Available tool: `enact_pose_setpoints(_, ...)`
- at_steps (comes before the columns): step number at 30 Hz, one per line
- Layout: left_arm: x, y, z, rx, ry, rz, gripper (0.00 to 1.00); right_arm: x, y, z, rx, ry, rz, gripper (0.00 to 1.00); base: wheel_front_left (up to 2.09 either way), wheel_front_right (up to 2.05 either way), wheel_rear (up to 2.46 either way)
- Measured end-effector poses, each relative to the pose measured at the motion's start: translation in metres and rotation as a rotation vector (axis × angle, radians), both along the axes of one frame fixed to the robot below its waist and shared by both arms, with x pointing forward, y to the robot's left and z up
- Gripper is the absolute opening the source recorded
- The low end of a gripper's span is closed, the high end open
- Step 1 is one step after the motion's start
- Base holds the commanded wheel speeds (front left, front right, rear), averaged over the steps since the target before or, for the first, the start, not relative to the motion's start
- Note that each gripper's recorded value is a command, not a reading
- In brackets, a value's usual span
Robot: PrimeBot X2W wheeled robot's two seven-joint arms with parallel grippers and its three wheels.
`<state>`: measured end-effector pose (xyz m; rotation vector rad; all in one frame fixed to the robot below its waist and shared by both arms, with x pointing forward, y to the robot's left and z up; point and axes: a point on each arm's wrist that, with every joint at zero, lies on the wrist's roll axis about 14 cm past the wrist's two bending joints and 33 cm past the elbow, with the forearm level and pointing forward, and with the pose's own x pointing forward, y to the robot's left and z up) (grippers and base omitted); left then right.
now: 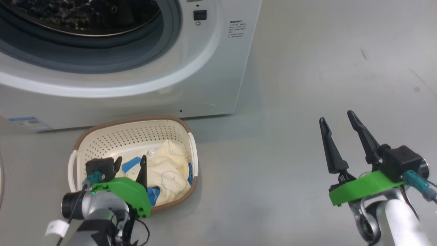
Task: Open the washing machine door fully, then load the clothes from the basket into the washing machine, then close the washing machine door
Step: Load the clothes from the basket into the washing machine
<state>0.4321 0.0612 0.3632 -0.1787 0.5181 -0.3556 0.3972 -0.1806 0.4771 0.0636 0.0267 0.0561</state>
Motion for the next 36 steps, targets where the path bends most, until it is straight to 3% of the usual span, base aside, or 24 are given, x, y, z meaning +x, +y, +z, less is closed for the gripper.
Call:
enact_pose_setpoints(11, 0.016, -0.017, -0.096, 0.065, 0.265, -0.106, 1.00, 0.040, -0.002, -0.032, 0.015, 0.038, 0.002, 1.00, 0.00, 0.00, 0.00)
enact_pose_setpoints(21, 0.016, -0.025, -0.179, 0.037, 0.515, -0.091, 1.00, 0.066, -0.010, -0.083, 0.022, 0.130, -0.011, 1.00, 0.00, 0.00, 0.00)
enact_pose_setpoints(36, 0.002, -0.031, -0.264, -0.009, 0.770, -0.045, 1.00, 0.080, -0.015, -0.141, 0.029, 0.230, -0.016, 1.00, 0.00, 0.00, 0.00)
